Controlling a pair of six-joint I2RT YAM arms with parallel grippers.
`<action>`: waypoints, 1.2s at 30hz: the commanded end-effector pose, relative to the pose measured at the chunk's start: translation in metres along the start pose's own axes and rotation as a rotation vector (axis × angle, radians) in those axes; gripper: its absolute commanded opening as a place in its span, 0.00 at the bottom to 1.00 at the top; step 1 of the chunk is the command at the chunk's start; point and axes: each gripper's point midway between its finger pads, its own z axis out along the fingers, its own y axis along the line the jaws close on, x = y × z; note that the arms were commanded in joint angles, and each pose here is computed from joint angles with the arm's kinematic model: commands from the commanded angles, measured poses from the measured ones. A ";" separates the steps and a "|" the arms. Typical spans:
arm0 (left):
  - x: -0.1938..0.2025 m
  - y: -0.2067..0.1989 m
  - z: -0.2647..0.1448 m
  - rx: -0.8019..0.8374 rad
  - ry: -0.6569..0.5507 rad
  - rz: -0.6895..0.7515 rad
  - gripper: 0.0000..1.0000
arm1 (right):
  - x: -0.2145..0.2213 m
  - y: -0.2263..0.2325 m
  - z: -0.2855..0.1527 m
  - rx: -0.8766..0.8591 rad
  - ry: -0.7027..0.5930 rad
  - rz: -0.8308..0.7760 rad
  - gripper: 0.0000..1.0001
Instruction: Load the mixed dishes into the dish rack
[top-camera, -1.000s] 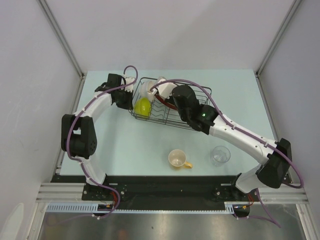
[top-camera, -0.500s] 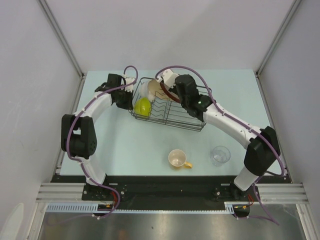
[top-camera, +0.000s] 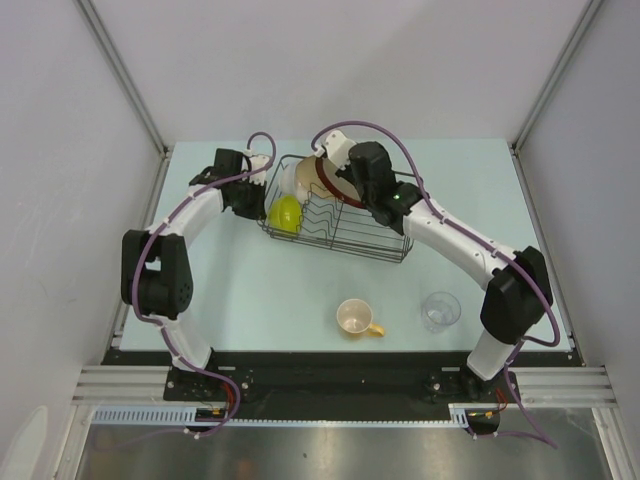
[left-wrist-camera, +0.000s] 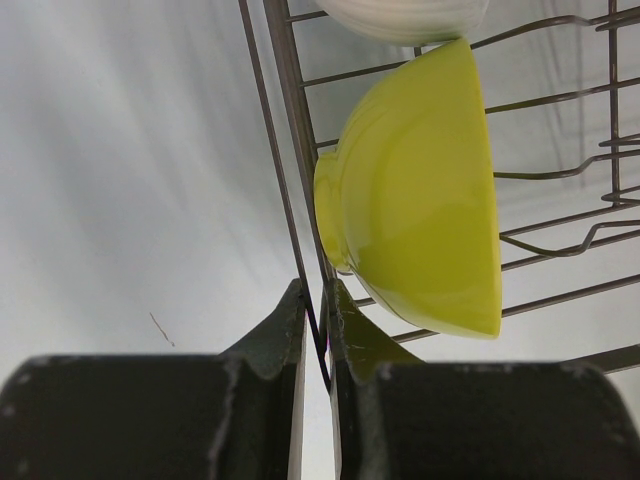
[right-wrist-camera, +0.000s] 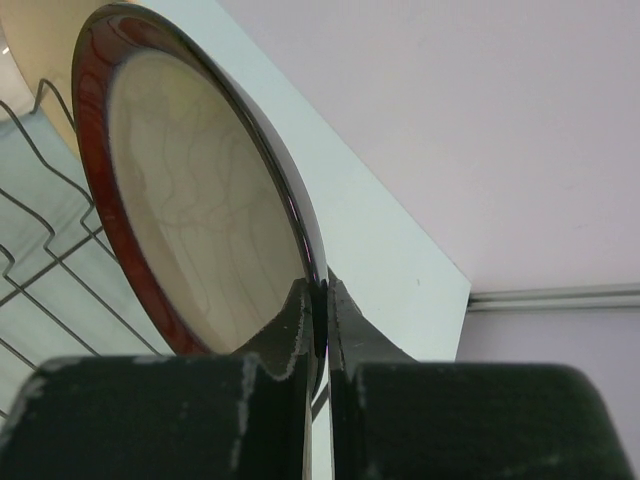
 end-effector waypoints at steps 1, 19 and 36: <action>0.051 -0.011 -0.002 0.057 0.164 0.037 0.09 | -0.075 -0.080 -0.034 0.199 -0.234 0.179 0.00; 0.049 -0.010 0.000 0.054 0.162 0.039 0.09 | -0.063 -0.052 -0.034 0.144 -0.207 0.172 0.00; 0.049 -0.008 0.004 0.054 0.168 0.033 0.09 | -0.064 -0.045 -0.057 0.146 -0.200 0.119 0.00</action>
